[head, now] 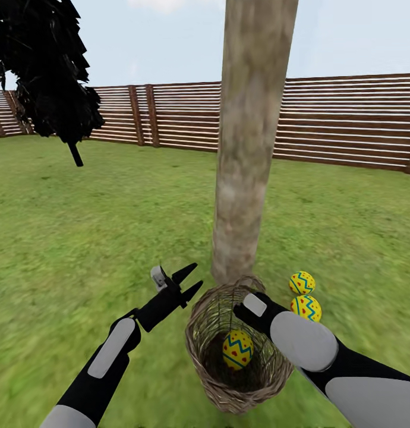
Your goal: Take the three Easter eggs out of the wicker basket on the lawn in the garden, then place them on the lawn next to a single tree (choose any tree) so that all three eggs are next to the same tree and none are left in the basket.
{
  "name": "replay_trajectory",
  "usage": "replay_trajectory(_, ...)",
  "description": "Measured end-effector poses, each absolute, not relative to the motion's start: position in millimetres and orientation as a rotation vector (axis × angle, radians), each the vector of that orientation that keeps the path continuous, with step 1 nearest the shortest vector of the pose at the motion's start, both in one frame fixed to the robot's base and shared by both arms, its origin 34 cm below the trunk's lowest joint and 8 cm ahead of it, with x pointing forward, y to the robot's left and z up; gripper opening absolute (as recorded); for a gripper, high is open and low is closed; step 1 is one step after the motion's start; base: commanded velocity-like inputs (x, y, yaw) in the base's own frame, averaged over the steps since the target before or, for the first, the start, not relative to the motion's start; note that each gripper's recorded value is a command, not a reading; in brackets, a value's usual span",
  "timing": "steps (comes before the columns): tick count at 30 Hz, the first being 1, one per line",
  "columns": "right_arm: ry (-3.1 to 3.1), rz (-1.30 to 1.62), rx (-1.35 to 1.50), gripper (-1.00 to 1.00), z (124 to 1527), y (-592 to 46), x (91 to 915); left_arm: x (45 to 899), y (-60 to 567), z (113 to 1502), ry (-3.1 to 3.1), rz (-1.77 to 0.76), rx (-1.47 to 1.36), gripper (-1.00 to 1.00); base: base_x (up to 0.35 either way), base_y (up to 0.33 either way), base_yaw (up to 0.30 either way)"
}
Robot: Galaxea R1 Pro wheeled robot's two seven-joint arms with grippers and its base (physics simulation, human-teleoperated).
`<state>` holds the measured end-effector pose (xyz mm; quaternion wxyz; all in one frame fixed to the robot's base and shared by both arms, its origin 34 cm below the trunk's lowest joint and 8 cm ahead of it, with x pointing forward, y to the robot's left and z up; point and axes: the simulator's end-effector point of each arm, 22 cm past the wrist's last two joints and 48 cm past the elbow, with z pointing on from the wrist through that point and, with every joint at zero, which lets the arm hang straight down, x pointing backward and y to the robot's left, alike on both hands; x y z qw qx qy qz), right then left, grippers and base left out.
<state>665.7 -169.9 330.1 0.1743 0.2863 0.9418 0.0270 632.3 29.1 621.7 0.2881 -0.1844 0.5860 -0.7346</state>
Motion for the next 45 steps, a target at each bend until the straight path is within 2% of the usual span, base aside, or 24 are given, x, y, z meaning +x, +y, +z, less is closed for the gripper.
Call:
replay_trajectory(22, 2.741, 0.052, 0.820, 1.00, 278.0, -170.0, 652.9, 641.1, 29.1, 566.2, 1.627, -1.959, -0.594, 1.00, 0.000, 0.000, 0.000)
replay_trajectory(25, 2.727, 0.165, 0.745, 1.00, 275.1, -153.4, 663.8, 641.8, 28.6, 558.4, 1.636, -1.958, -0.608, 1.00, 0.000, 0.000, 0.000)
replay_trajectory(31, 2.742, 0.164, 0.630, 1.00, 263.2, -151.2, 666.1, 643.9, 31.2, 547.5, 1.643, -1.957, -0.626, 1.00, 0.000, 0.000, 0.000)
replay_trajectory(34, 2.753, 0.161, 0.628, 1.00, 255.9, -151.1, 663.5, 650.1, 53.8, 545.3, 1.643, -1.918, -0.616, 1.00, 0.000, 0.000, 0.000)
replay_trajectory(40, 2.777, 0.154, 0.631, 1.00, 241.1, -151.0, 657.4, 678.3, 149.3, 554.9, 1.530, -1.780, -0.675, 1.00, 0.000, 0.000, 0.000)
replay_trajectory(45, 2.797, 0.150, 0.636, 1.00, 229.0, -150.8, 652.1, 680.2, 187.8, 552.1, 1.511, -1.758, -0.670, 1.00, 0.000, 0.000, 0.000)
